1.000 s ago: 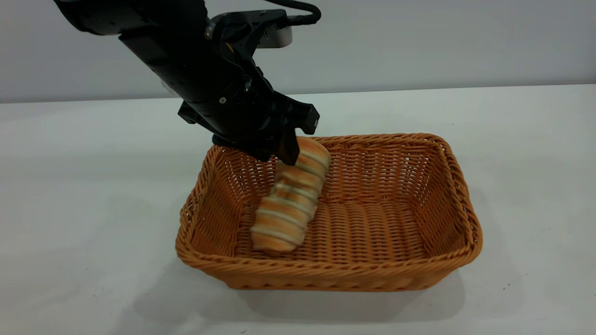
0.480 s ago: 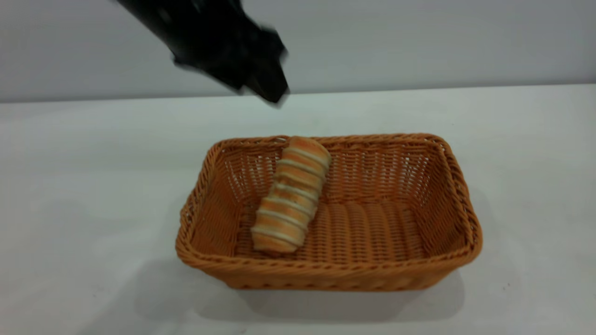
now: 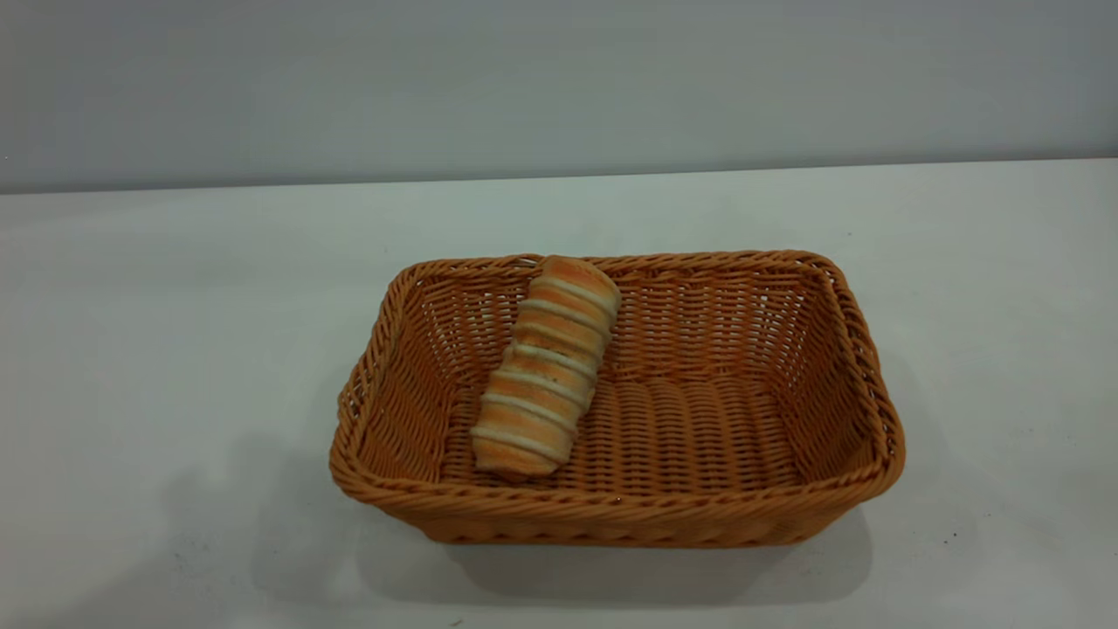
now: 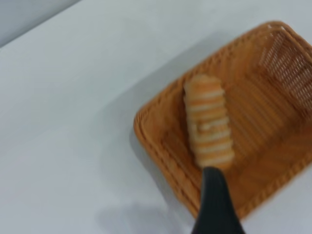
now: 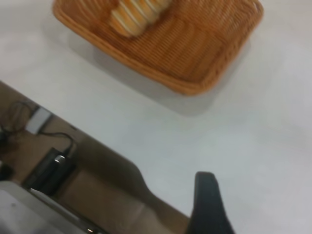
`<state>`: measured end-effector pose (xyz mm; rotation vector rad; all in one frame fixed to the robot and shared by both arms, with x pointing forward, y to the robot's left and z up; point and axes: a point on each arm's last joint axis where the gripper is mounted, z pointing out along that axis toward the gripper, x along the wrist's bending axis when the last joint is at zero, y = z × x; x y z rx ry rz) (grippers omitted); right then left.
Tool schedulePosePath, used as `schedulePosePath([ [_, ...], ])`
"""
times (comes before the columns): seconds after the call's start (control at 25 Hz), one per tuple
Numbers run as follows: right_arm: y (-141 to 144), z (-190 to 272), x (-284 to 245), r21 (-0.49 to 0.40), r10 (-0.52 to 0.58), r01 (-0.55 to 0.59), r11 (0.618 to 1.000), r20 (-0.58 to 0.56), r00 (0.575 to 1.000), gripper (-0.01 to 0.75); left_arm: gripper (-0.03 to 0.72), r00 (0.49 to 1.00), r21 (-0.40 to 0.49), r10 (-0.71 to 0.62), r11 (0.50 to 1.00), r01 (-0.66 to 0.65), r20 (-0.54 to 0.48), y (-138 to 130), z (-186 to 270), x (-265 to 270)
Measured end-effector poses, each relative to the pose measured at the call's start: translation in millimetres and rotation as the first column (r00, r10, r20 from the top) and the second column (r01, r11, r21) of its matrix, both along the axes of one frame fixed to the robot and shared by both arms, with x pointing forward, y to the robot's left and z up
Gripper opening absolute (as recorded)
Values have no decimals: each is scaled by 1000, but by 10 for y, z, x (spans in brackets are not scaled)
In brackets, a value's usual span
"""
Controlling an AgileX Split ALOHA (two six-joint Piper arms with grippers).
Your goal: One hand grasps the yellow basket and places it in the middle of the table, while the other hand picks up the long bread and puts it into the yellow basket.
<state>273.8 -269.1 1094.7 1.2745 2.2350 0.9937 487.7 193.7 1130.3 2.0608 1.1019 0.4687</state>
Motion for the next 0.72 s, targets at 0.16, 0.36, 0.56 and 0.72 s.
schedulePosePath([
  [0.16, -74, -257, -83, -23, -51, 51, 998, 17, 999, 525, 545, 997, 29, -22, 999, 24, -68, 123, 93, -242],
  [0.36, -137, -458, -128, -19, -116, 117, 993, 51, 992, 525, 545, 988, 76, -51, 995, 63, -148, 175, 85, -408],
  [0.56, -179, -471, -179, -23, -143, 145, 989, 73, 987, 525, 545, 985, 88, -54, 994, 69, -167, 213, 54, -519],
  [0.72, -193, -484, -202, -30, -151, 153, 988, 63, 986, 525, 545, 977, 103, -40, 993, 62, -209, 271, -124, -672],
])
